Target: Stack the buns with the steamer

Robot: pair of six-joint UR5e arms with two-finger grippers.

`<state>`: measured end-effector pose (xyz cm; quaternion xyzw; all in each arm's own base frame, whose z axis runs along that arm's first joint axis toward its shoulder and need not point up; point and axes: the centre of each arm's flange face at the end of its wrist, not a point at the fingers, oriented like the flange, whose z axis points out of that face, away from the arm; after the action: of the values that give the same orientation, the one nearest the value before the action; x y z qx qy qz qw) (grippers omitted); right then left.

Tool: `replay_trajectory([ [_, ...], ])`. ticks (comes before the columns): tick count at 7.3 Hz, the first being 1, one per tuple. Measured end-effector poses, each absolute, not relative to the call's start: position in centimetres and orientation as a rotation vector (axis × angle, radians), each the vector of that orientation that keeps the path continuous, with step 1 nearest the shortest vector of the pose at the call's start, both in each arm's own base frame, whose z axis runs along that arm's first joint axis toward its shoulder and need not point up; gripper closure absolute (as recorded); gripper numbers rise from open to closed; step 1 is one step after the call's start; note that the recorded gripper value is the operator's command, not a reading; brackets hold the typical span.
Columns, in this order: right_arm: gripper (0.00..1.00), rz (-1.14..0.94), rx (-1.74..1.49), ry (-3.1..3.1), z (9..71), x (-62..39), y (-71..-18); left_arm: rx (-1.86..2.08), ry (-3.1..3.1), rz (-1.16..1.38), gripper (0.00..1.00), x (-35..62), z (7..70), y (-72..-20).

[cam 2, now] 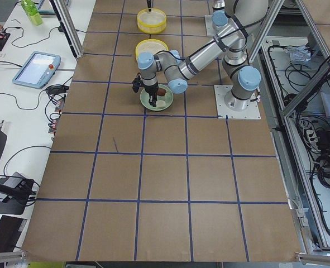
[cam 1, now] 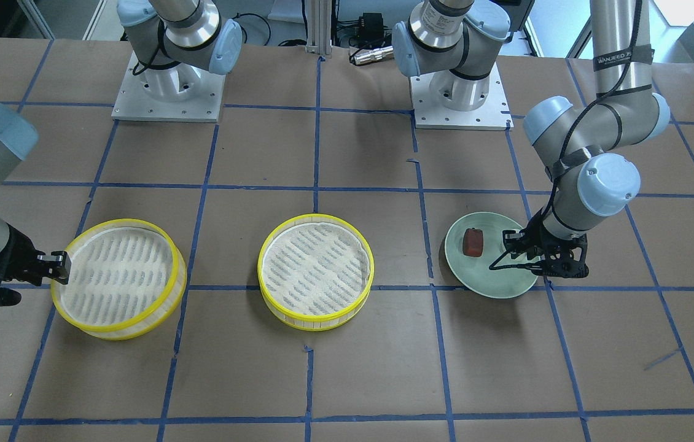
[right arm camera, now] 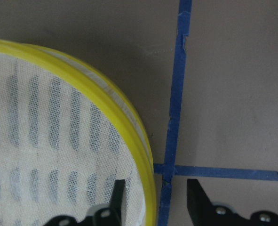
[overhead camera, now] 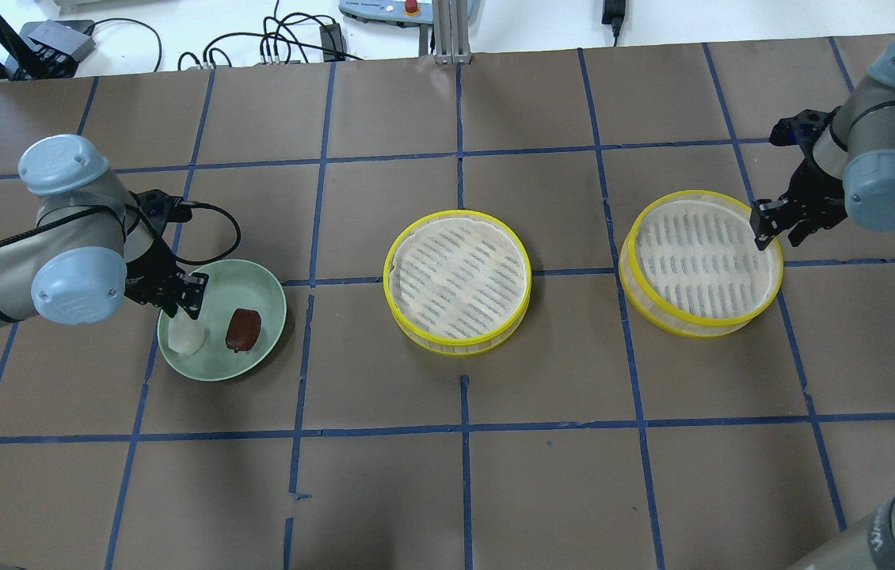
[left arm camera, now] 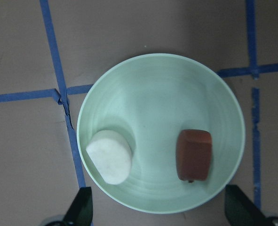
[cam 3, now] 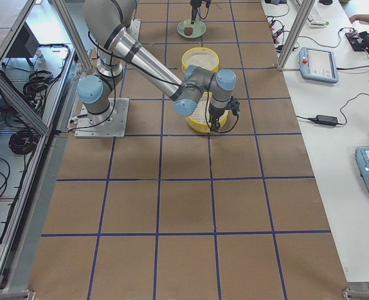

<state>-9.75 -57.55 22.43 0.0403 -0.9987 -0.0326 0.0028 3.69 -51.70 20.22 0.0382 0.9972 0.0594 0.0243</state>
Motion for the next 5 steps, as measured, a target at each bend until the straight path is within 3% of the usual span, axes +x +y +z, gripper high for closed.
replay_trajectory([
  [1, 0.92, -0.109, 0.123, -3.134, 22.2, -9.8, -57.4, 0.1, 3.079, 0.147, 0.99, 3.4, 21.4, -51.8],
  [5, 0.93, -0.107, 0.112, -3.127, 23.7, -10.1, -57.5, -0.03, 3.086, 0.019, 0.98, -4.8, 31.7, -51.3],
])
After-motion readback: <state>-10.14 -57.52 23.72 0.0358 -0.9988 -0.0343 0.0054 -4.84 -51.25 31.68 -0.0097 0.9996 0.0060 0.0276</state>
